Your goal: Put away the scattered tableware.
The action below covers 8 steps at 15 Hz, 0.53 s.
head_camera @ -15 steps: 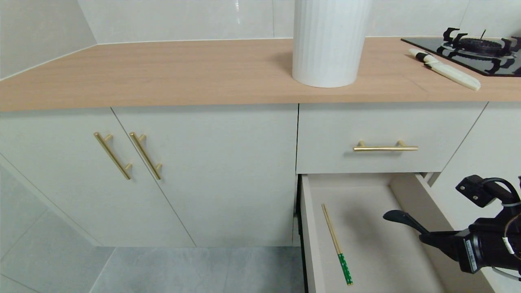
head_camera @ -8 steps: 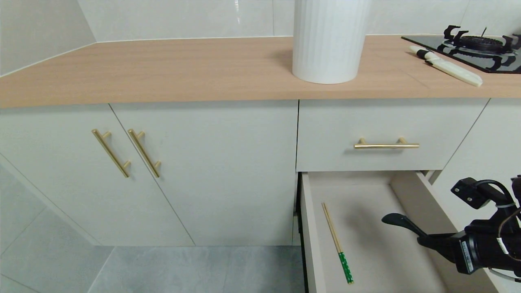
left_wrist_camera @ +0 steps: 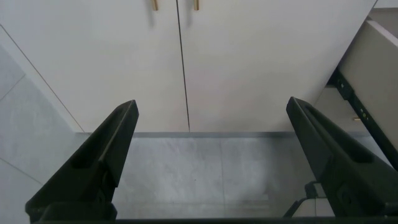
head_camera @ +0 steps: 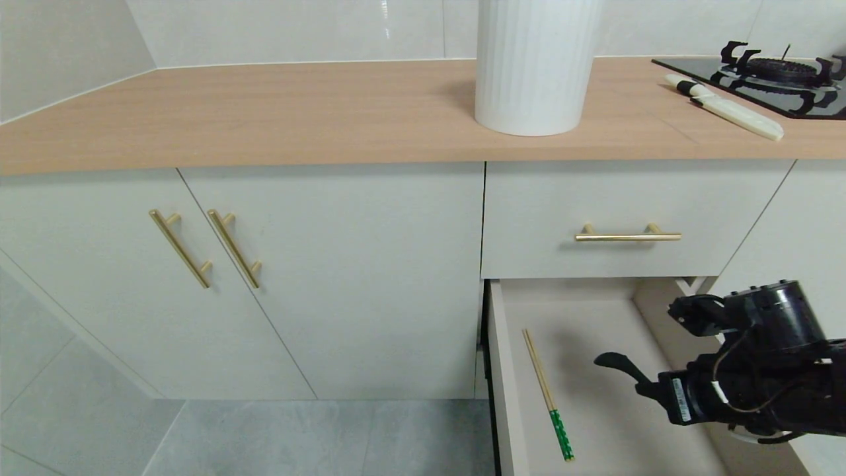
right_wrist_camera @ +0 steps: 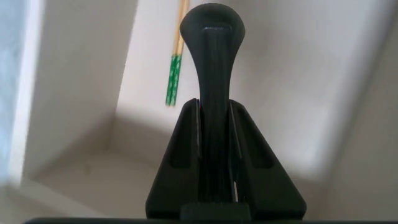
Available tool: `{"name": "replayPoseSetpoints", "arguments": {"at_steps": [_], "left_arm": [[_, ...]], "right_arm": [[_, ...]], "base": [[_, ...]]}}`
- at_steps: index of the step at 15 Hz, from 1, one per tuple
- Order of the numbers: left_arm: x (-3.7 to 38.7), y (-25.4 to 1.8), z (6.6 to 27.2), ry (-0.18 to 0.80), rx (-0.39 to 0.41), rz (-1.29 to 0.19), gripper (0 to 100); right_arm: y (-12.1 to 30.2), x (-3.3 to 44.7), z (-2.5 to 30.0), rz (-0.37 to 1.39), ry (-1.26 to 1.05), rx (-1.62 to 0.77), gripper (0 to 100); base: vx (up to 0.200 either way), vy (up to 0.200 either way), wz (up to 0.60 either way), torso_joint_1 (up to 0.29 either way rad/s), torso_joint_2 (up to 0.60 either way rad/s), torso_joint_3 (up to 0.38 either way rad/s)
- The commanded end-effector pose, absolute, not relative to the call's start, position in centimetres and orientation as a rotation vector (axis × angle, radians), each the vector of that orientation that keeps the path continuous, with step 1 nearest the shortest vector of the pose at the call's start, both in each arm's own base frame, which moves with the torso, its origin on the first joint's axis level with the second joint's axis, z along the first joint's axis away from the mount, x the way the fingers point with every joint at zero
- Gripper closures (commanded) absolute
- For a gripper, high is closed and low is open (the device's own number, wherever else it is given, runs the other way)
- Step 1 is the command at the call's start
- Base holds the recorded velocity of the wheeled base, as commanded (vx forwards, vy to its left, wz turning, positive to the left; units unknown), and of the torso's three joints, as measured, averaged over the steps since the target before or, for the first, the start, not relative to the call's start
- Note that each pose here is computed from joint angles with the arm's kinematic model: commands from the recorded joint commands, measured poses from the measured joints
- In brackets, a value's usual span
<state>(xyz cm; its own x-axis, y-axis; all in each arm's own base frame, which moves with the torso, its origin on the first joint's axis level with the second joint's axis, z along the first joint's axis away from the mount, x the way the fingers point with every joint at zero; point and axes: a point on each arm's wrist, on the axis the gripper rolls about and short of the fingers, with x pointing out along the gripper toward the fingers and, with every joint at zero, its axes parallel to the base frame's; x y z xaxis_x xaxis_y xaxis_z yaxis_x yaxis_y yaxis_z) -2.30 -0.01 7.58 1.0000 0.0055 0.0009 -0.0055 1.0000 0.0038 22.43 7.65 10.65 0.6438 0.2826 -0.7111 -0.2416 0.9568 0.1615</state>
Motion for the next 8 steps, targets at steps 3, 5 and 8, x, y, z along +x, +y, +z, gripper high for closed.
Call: {"name": "replayPoseSetpoints", "arguments": {"at_steps": [3,5,8], "left_arm": [[-2.3,0.0,7.6,0.0,0.005,0.006,0],[-2.3,0.0,7.6,0.0,0.005,0.006,0],[-2.3,0.0,7.6,0.0,0.005,0.006,0]], "right_arm": [[9.4,25.8,4.6,0.225,0.906,0.048,100],[9.5,26.6,2.9,0.193,0.871,0.044,100],[9.7,27.4,1.5,0.179,0.8,0.049,100]], "base": [[0.0,0.0,0.0,0.0,0.0,0.0],[0.0,0.0,0.0,0.0,0.0,0.0],[0.0,0.0,0.0,0.0,0.0,0.0]]}}
